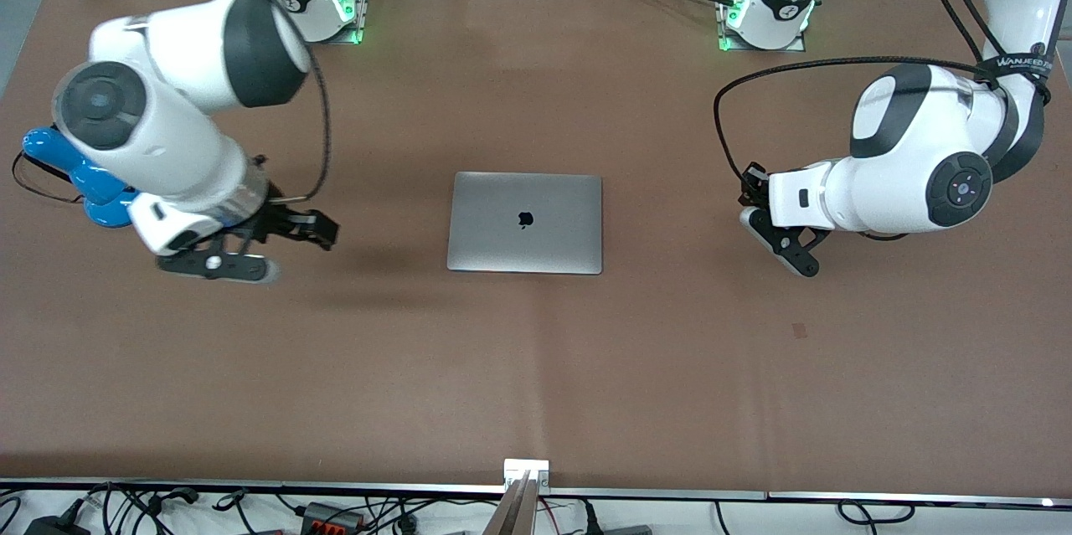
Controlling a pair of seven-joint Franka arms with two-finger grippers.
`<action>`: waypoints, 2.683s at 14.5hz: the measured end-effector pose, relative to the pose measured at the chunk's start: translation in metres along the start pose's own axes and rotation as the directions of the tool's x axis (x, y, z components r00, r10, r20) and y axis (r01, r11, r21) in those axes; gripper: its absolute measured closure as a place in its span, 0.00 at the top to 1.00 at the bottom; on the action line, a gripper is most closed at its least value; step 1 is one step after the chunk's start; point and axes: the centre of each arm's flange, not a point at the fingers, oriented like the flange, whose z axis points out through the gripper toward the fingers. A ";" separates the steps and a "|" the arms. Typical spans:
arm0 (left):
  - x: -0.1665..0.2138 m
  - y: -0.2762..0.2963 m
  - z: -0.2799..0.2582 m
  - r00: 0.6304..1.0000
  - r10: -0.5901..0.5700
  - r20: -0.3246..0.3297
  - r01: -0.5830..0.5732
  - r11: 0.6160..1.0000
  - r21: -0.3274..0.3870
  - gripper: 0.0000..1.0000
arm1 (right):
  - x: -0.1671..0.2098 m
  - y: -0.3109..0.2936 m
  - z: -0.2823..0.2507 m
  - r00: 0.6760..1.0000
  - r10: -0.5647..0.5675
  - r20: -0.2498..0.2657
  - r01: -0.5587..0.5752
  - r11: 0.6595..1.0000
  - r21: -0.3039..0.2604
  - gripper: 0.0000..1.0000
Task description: Close laptop with both arms from behind
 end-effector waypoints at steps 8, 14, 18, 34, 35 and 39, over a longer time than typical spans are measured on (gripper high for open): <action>-0.021 -0.001 -0.042 0.990 -0.062 0.124 0.049 0.994 0.100 0.10 | 0.014 0.160 -0.059 0.996 0.089 -0.007 -0.088 0.991 0.096 1.00; -0.051 0.015 -0.102 0.975 -0.200 0.097 0.182 0.969 0.169 0.64 | 0.005 0.212 -0.081 1.000 0.009 -0.021 -0.007 0.997 0.078 1.00; -0.079 0.015 -0.150 0.938 -0.346 -0.006 0.339 0.916 0.216 1.00 | -0.007 0.207 -0.092 0.999 -0.034 -0.012 0.034 0.999 -0.010 1.00; -0.131 0.029 -0.176 0.809 -0.461 -0.365 0.561 0.790 0.247 1.00 | -0.076 0.205 -0.078 0.998 -0.057 0.024 0.057 0.998 -0.005 1.00; -0.131 0.032 -0.176 0.809 -0.461 -0.365 0.562 0.790 0.247 1.00 | -0.076 0.203 -0.078 0.998 -0.060 0.024 0.060 0.998 -0.005 1.00; -0.135 0.028 -0.177 0.803 -0.476 -0.358 0.573 0.783 0.243 1.00 | -0.077 0.204 -0.079 0.997 -0.078 0.023 0.078 0.997 -0.004 1.00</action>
